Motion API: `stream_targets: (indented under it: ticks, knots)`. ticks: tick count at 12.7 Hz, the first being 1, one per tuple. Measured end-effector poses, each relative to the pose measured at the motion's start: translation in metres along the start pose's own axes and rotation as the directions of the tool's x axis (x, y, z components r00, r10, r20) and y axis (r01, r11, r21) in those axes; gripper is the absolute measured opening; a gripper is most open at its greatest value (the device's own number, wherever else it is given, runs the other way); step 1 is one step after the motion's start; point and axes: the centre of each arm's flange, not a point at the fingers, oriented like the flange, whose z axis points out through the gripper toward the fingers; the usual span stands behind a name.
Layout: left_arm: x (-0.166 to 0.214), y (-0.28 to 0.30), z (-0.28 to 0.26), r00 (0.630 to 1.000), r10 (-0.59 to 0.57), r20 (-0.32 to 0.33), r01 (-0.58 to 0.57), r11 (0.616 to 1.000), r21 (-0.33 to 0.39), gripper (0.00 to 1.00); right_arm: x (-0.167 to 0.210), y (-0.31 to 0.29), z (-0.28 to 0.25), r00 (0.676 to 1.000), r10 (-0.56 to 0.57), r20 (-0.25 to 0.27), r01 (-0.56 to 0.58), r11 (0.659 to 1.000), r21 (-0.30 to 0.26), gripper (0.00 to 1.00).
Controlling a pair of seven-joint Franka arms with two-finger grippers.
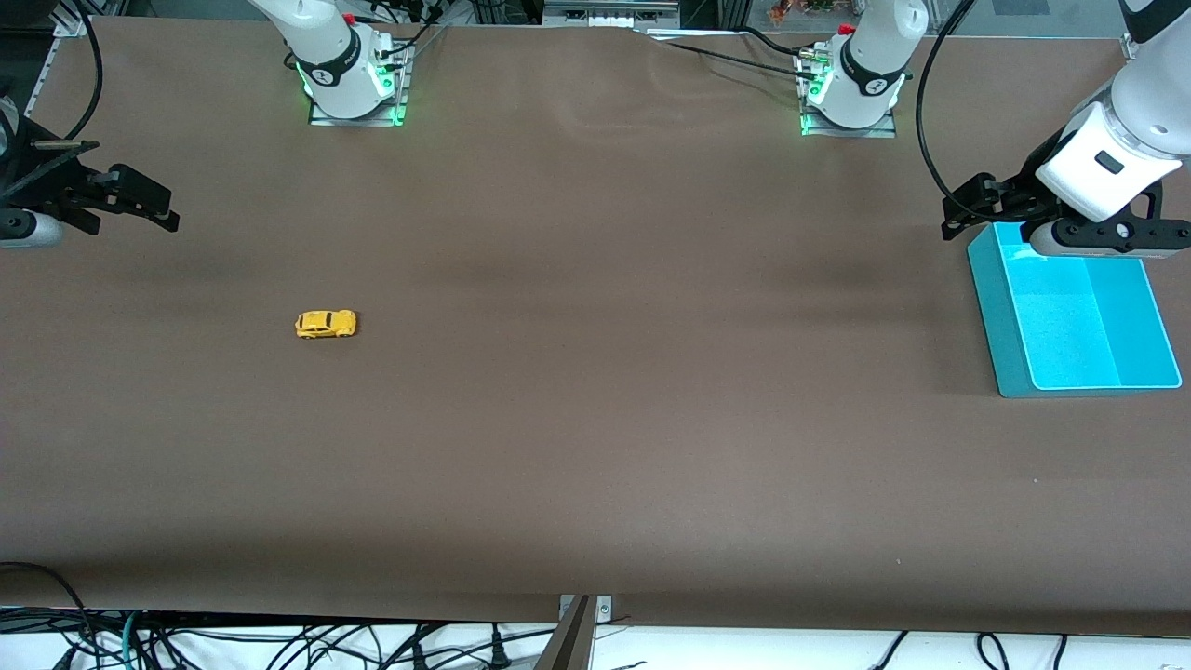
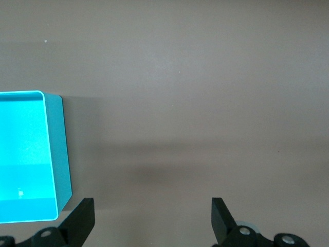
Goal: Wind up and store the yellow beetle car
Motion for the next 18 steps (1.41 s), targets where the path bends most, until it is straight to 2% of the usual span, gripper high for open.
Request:
stream_targets:
  ticks: [18]
  knots:
    - [0.0001, -0.0008, 0.0, 1.0, -0.002, 0.0, 0.002, 1.0, 0.0, 1.0, 0.0018, 0.0001, 0.0034, 1.0, 0.0, 0.006, 0.0, 1.0, 0.0, 1.0]
